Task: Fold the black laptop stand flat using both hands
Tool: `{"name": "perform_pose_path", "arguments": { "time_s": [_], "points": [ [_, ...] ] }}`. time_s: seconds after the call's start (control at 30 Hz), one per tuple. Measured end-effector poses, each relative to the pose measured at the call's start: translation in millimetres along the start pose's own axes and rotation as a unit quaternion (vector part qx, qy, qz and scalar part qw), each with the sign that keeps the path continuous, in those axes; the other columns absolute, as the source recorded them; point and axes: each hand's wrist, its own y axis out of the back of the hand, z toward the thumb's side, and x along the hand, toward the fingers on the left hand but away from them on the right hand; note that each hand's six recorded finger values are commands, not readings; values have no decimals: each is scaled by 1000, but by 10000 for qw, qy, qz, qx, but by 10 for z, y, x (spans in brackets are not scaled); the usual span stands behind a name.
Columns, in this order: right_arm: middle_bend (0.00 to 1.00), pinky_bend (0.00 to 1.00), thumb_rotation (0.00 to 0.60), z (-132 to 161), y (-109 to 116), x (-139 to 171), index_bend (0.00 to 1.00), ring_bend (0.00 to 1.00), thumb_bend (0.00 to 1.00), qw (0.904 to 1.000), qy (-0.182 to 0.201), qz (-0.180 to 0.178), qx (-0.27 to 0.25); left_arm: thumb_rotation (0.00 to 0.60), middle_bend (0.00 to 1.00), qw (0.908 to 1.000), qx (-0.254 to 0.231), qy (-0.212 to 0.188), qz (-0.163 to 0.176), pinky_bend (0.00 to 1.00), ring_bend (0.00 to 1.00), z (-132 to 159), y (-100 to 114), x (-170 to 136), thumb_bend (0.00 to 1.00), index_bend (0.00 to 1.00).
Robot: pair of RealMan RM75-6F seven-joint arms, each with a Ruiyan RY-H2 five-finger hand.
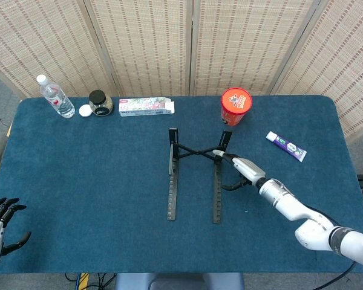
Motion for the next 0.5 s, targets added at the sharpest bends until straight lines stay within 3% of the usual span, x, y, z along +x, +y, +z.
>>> {"name": "perform_pose_path", "arguments": {
  "time_s": [0.23, 0.5],
  "points": [
    [178, 79, 600, 58, -35, 79, 0, 49, 146, 9999, 118, 61, -43, 600, 191, 10000, 2, 10, 14, 73, 113, -10, 6, -6, 172, 288],
    [179, 79, 600, 368, -159, 236, 0, 49, 146, 9974, 623, 344, -82, 600, 191, 10000, 11, -34, 2, 74, 113, 15, 5, 5, 172, 288]
  ]
}}
